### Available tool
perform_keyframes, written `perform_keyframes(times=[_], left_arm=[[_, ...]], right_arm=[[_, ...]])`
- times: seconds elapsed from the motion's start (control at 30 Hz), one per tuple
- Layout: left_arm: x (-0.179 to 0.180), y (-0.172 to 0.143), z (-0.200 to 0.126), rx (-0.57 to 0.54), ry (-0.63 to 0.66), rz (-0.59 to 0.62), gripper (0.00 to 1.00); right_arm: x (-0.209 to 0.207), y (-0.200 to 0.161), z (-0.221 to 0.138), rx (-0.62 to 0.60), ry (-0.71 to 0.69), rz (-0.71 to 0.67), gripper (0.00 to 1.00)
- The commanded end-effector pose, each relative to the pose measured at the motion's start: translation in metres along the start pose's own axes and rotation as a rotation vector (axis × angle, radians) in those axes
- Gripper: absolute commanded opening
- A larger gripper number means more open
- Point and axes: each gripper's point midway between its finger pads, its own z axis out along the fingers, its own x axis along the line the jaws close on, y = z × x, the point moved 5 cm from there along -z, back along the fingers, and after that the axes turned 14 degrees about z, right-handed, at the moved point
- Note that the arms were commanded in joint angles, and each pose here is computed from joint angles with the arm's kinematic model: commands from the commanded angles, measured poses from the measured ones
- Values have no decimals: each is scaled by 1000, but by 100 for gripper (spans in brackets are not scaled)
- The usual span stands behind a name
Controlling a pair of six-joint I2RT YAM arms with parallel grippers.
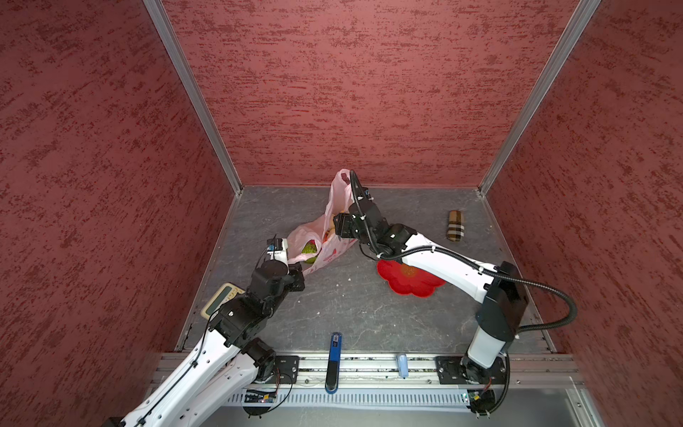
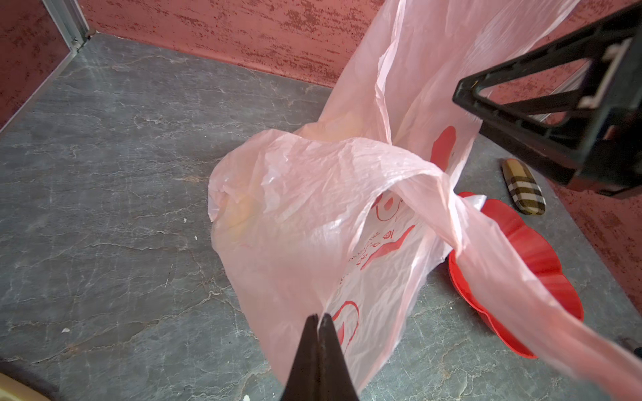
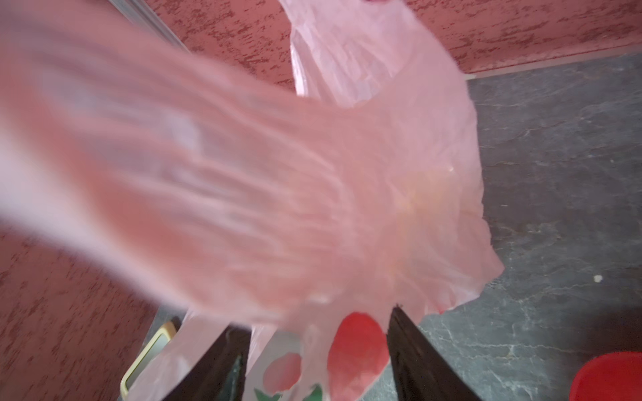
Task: Take fruits out of the plastic bag
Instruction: Spread open the plastic bag at the center of the table.
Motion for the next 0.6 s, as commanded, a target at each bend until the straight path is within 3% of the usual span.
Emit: perform_keyframes(times=[0.0, 0.2, 0.33, 0.57], left_arm=[[5, -2, -4, -14, 27, -20, 0], [8, -5, -5, -3, 41, -32, 0], [7, 0, -7, -10, 37, -51, 26], [-4, 29, -27, 11, -39, -6, 63]], right_arm=[[-22, 6, 16, -29, -86, 29, 55], [-27, 5, 24, -20, -59, 44, 27], [-38, -5, 11, -10, -18, 76, 14], [-55, -13, -21, -30, 21, 107, 7]])
